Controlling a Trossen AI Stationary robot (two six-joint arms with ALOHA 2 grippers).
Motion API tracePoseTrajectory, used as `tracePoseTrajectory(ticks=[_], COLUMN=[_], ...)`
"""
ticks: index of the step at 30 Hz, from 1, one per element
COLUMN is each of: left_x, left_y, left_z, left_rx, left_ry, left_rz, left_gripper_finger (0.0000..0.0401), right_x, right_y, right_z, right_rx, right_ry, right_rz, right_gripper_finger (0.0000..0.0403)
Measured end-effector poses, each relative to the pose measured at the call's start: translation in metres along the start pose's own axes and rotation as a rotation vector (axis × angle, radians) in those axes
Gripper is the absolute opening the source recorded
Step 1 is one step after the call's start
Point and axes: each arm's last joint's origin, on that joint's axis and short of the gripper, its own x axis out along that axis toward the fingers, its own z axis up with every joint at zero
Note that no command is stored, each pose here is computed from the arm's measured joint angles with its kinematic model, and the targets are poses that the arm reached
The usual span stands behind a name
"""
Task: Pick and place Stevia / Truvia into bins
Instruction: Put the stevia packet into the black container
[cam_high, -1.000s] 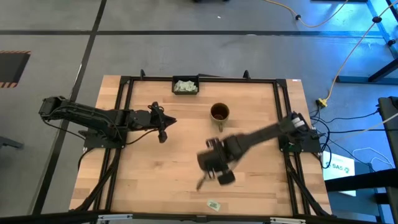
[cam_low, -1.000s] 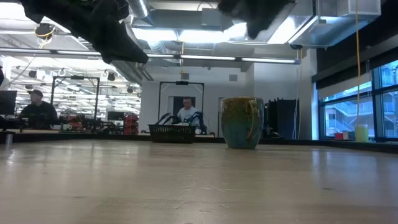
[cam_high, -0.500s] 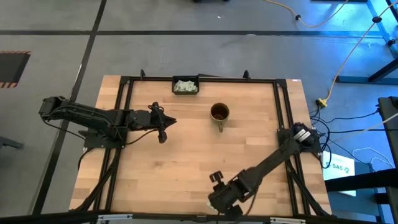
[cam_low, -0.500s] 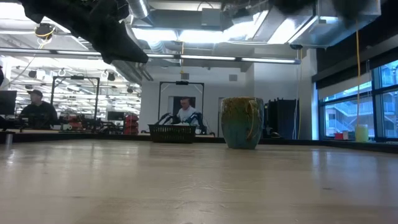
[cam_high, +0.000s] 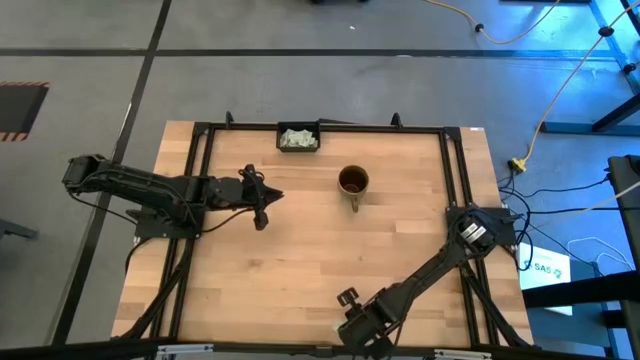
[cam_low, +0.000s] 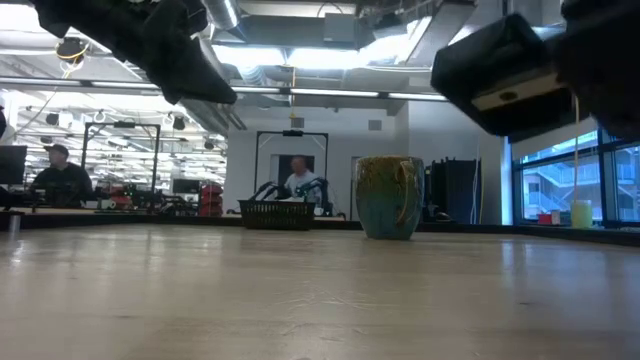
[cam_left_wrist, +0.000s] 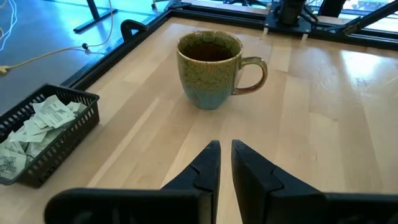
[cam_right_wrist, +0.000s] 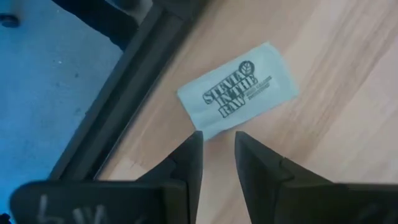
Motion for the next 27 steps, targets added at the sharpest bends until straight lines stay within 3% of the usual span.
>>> tracePoseTrajectory(ticks=[11, 23, 27], left_x=[0.0, 0.0, 0.0], left_y=[0.001, 0.001, 0.001], left_z=[-0.003, -0.005, -0.006], left_rx=[0.012, 0.018, 0.022], left_ry=[0.032, 0.046, 0.055], left_rz=[0.007, 0.01, 0.013], left_gripper_finger=[0.0033, 0.0033, 0.0033], right_x=[0.006, 0.027, 0.028], right_y=[0.001, 0.001, 0.001], right_z=[0.006, 0.0, 0.0], right_rx=[-0.005, -0.002, 0.029], right_ry=[-0.062, -0.01, -0.005], right_rz=[-0.005, -0.018, -0.018], right_gripper_finger=[0.009, 0.0011, 0.0007])
